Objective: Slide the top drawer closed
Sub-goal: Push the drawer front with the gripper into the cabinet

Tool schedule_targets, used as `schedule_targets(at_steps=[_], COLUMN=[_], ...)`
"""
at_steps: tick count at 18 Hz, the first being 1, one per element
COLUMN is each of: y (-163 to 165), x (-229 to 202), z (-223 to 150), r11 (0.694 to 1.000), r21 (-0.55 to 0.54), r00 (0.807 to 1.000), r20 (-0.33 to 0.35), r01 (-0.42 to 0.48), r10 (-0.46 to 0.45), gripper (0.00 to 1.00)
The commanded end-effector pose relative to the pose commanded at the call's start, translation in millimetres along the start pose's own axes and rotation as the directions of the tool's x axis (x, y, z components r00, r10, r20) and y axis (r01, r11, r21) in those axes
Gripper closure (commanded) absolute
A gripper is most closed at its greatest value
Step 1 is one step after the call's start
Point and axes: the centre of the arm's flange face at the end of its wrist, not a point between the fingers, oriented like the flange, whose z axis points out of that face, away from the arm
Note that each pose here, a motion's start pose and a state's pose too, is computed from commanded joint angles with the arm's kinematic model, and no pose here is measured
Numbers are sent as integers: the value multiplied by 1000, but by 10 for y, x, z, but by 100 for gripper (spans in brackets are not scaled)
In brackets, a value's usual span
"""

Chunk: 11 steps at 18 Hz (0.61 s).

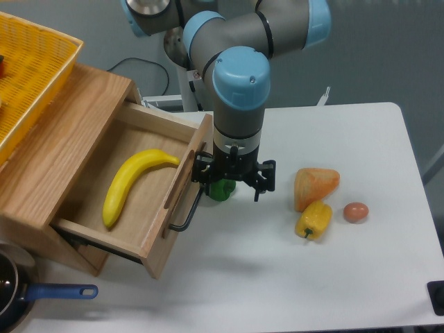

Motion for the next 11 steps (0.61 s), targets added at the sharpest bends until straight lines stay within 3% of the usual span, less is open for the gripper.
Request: schedule_targets(at_steps=[11], y=[18], x=[205], z=[50], r11=[999], r21=[-40], r00=[999], r20=[-24], r01=[-25], r10=[24], gripper=[0])
